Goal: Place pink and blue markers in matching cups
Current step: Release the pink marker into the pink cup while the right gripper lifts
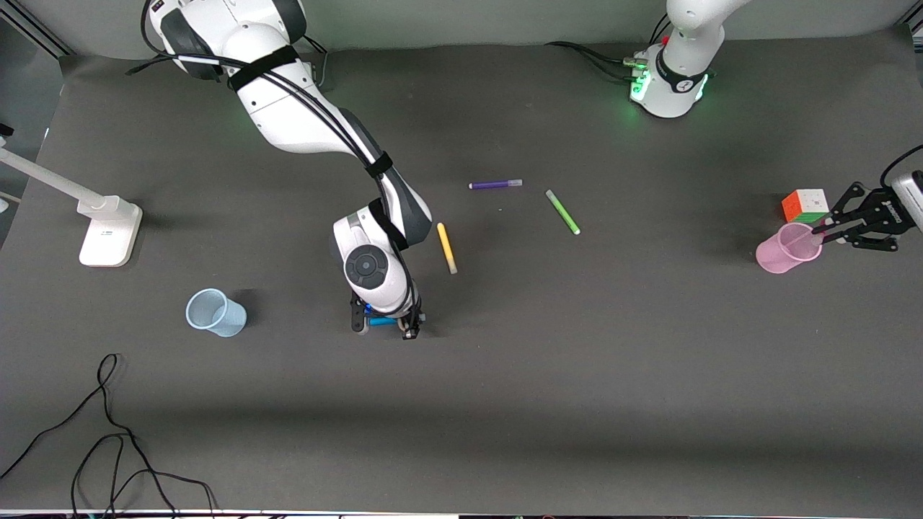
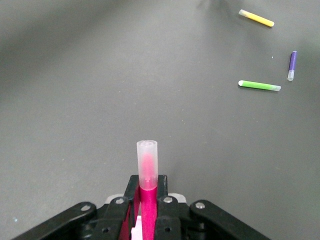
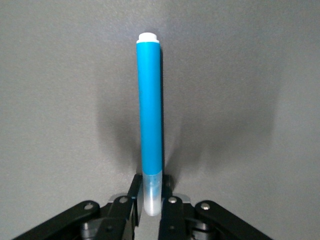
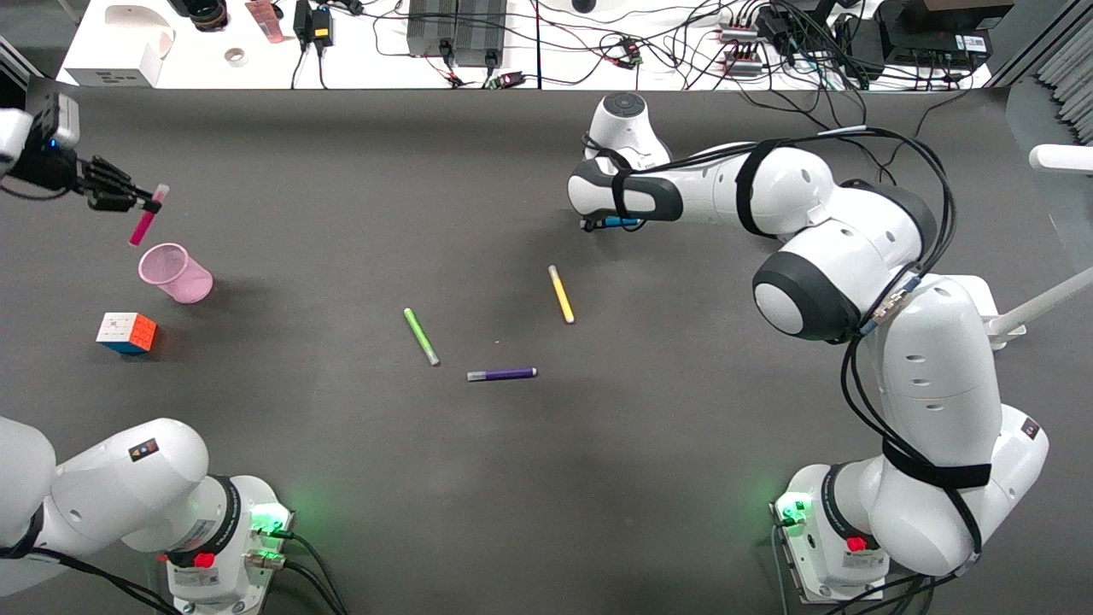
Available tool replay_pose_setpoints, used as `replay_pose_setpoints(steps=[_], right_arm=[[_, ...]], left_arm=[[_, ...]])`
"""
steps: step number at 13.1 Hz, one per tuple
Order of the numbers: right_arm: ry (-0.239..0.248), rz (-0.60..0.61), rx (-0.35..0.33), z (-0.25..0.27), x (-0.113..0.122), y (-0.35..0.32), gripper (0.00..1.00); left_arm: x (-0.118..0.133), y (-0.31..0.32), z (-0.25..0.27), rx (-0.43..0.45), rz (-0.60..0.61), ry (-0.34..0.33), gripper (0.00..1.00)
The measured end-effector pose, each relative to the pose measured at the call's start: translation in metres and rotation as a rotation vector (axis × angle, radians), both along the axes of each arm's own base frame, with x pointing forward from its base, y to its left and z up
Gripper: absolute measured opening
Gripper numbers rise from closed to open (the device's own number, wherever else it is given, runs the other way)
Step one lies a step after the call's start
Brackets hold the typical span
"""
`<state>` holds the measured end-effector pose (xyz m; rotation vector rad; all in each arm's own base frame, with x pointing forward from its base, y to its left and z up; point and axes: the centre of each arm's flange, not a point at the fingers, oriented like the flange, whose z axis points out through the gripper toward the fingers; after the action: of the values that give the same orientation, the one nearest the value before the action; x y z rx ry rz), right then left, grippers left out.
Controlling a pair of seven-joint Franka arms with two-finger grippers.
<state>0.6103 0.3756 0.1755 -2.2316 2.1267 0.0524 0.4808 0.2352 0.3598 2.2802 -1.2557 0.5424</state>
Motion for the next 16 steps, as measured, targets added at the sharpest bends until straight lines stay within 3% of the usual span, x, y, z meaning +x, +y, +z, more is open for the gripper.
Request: replay_pose_setpoints(steps=[8, 14, 16], right_arm=[[0.041, 0.056, -0.035, 0.111, 0.014, -0.013, 0.18], [0.165, 0.290, -0.031, 0.243, 0.003, -0.085, 0.18], [0.201, 0.397, -0.010, 0.278, -0.001, -0.124, 0.18]], left_arm=[[-0.023, 0.031, -0.089, -0.168, -0.047, -0.149, 0.18], [-0.025, 0.036, -0.108, -0.195, -0.047, -0.165, 0.18], [-0.024, 0.036, -0.107, -0.195, -0.049, -0.168, 0.36]])
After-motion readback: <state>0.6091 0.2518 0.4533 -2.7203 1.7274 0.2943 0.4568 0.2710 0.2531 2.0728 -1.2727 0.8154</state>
